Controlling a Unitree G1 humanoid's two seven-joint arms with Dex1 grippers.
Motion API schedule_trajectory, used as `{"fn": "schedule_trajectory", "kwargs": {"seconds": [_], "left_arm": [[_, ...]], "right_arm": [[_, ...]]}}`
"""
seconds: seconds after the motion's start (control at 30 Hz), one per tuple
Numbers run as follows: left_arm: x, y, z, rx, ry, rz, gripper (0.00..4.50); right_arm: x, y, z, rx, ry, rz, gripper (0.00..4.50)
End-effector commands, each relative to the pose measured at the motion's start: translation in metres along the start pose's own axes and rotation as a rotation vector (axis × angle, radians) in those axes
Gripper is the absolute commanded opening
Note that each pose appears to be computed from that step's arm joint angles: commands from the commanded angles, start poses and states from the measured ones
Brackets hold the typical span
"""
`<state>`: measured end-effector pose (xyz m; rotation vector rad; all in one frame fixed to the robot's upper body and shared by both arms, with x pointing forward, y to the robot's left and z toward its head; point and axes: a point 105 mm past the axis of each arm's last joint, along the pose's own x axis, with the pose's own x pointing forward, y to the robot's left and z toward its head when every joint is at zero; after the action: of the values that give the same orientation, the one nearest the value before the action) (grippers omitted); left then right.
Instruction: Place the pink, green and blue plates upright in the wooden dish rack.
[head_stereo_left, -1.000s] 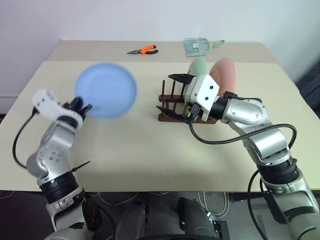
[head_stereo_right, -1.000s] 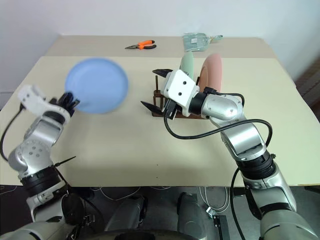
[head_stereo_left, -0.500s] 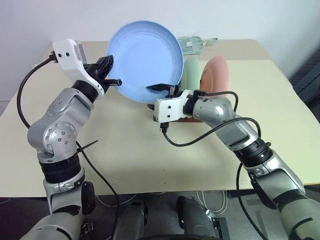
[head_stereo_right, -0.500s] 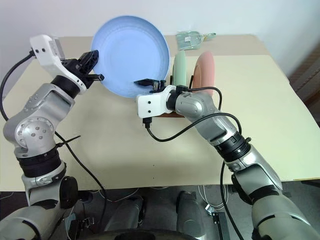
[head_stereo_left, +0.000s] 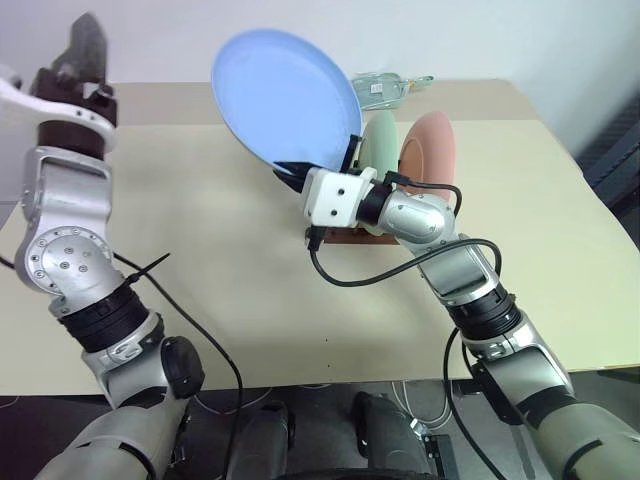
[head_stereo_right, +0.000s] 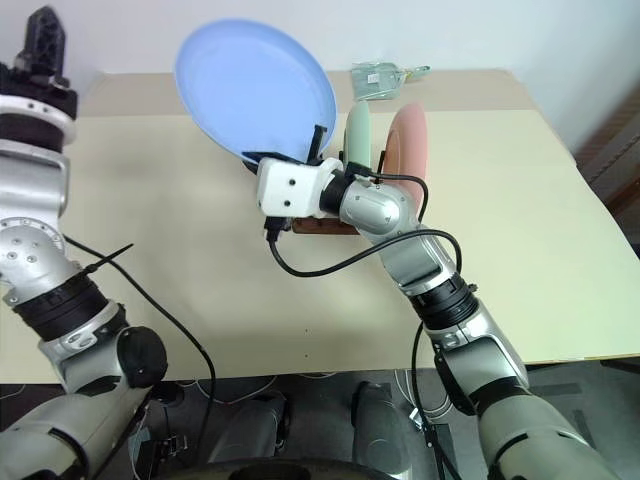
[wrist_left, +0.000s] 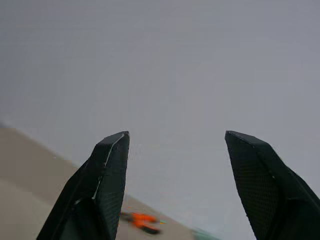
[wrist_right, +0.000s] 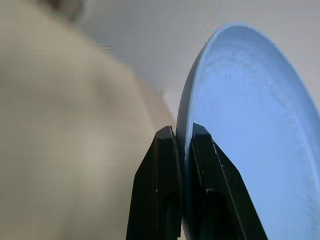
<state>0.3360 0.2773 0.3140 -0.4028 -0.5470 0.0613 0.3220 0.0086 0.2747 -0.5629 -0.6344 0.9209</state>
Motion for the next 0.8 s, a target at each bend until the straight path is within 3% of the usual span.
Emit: {"fn": "schedule_trajectory", "kwargs": {"seconds": [0.03,0.1,0.2,0.3,0.53,0.8], "left_arm": [[-0.014,0.003,-0.035,0.211,0.099,-0.089,3.23],[-0.031,0.004,-0.065,0.227,0.197,-0.140,3.23],[-0.075,-0.018,-0.123,0.259,0.412,-0.340,3.23],[-0.115,-0.036,-0.157,0.270,0.563,-0.514,3.23],[-0.167,-0.058,-0.180,0.235,0.750,-0.768,3.23],[-0.175,-0.066,-0.182,0.226,0.772,-0.823,3.23]], "right_arm": [[-0.008,-0.024,0.040,0.320,-0.172,-0.123,0.00],[-0.011,-0.029,0.044,0.518,-0.210,-0.165,0.00],[-0.016,-0.034,0.040,0.833,-0.237,-0.255,0.00],[-0.019,-0.034,0.031,1.068,-0.231,-0.308,0.00],[-0.019,-0.031,0.012,1.302,-0.147,-0.367,0.00],[-0.019,-0.037,0.005,1.426,-0.134,-0.390,0.00]]}}
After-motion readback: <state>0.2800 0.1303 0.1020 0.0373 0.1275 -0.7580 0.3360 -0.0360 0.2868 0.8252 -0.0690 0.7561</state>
